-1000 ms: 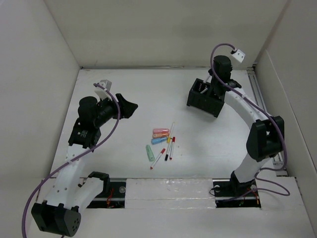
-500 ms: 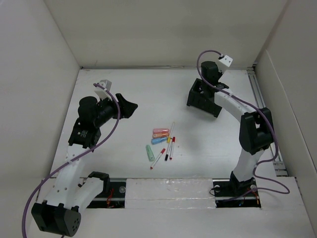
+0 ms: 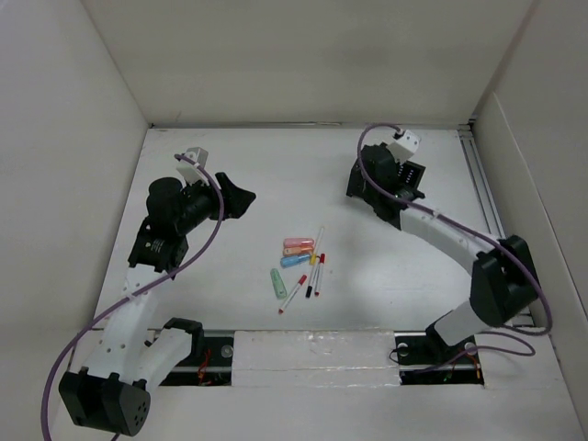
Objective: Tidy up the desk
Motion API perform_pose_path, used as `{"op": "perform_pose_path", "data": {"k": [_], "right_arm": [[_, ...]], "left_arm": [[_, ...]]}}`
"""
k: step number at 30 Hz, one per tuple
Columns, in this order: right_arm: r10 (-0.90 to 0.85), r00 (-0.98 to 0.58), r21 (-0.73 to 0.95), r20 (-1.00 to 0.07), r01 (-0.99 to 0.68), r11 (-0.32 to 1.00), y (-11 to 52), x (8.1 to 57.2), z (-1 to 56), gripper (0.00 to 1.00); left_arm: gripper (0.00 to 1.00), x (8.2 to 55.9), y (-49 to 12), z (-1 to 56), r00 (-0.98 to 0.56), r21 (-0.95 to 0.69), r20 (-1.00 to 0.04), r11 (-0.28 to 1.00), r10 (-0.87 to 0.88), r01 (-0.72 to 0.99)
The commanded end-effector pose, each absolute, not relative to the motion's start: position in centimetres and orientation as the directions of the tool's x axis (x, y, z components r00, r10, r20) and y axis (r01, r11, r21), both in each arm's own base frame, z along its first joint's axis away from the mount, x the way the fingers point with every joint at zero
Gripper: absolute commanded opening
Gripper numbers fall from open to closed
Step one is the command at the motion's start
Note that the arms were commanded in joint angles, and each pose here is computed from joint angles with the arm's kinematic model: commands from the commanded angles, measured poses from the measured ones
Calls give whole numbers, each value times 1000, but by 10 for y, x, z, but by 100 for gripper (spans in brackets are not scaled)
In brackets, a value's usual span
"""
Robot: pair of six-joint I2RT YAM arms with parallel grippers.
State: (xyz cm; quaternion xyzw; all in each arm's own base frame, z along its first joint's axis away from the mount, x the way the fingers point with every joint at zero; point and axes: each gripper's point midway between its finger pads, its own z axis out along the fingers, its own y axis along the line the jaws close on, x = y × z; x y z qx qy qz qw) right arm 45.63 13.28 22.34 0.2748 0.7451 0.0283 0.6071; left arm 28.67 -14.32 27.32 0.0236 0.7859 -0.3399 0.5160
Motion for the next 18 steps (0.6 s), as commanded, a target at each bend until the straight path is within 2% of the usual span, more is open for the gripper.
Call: {"op": "perform_pose_path", "data": {"k": [1, 2, 6, 7, 9, 13, 18], "right_arm": [[523, -153, 480, -839, 245, 842, 174, 414, 231, 5], [539, -188, 502, -821, 215, 838, 184, 404, 224, 0], [489, -396, 487, -778, 113, 866, 222, 354, 172, 0], [467, -432, 477, -772, 92, 874, 233, 343, 162, 8], [370, -564, 401, -739, 74, 913, 240, 311, 124, 16], [297, -646, 379, -704, 12, 925, 257, 284, 103, 30], [240, -710, 360, -662, -20, 933, 273, 268, 75, 34]], "left_arm": [[64, 290, -144, 289, -417, -485, -854, 767, -312, 420], [64, 290, -144, 289, -417, -487, -853, 767, -314, 418], [62, 291, -146, 286, -432, -493, -847, 762, -310, 420], [62, 291, -146, 287, -428, -491, -849, 763, -310, 421], [62, 293, -145, 287, -426, -489, -849, 768, -312, 413], [62, 292, -145, 288, -425, -489, -850, 766, -311, 418], [62, 294, -143, 287, -427, -495, -846, 768, -320, 406]]}}
